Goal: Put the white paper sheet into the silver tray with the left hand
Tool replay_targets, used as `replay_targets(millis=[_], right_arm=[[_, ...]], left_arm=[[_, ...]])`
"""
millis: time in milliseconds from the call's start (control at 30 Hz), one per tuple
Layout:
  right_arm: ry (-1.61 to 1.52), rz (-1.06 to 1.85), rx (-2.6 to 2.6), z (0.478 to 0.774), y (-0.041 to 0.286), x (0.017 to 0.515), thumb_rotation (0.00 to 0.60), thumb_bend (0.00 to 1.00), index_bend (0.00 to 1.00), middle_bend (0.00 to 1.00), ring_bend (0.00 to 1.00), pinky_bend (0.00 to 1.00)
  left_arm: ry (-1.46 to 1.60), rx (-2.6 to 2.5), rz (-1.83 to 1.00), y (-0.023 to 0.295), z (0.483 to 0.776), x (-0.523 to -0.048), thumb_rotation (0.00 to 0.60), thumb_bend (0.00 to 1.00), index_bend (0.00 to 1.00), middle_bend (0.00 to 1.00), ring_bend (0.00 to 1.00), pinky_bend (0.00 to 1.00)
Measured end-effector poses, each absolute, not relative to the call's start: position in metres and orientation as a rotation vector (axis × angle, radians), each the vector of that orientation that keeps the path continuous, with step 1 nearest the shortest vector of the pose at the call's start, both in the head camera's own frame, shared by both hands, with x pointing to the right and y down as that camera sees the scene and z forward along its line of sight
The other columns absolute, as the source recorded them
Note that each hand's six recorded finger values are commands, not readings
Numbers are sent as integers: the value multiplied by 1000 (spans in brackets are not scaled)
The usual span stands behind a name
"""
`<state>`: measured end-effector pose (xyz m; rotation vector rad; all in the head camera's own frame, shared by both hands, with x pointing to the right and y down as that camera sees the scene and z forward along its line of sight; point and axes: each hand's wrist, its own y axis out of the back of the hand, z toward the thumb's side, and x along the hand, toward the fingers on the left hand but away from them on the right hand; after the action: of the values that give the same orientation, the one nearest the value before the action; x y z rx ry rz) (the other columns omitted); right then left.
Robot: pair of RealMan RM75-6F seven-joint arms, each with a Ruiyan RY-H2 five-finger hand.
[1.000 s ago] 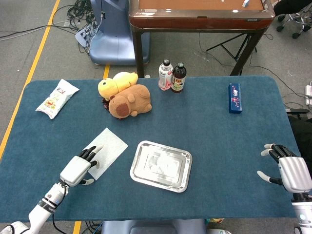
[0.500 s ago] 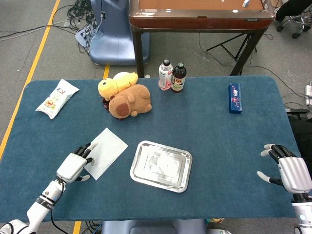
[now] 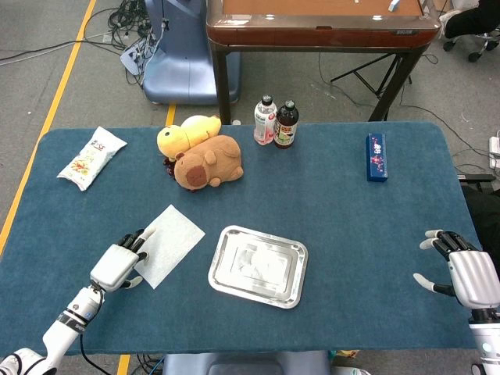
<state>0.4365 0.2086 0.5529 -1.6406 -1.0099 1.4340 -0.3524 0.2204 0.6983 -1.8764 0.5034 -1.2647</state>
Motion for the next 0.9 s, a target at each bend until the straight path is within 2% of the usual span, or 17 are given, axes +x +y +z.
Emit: replay_targets(millis=[900], right_arm=[[-1004, 1436, -1636, 553, 209, 436, 600, 89, 405, 306, 240, 438]], left_arm=[[468, -1865, -1305, 231, 705, -363, 600, 255, 502, 0, 0, 149]])
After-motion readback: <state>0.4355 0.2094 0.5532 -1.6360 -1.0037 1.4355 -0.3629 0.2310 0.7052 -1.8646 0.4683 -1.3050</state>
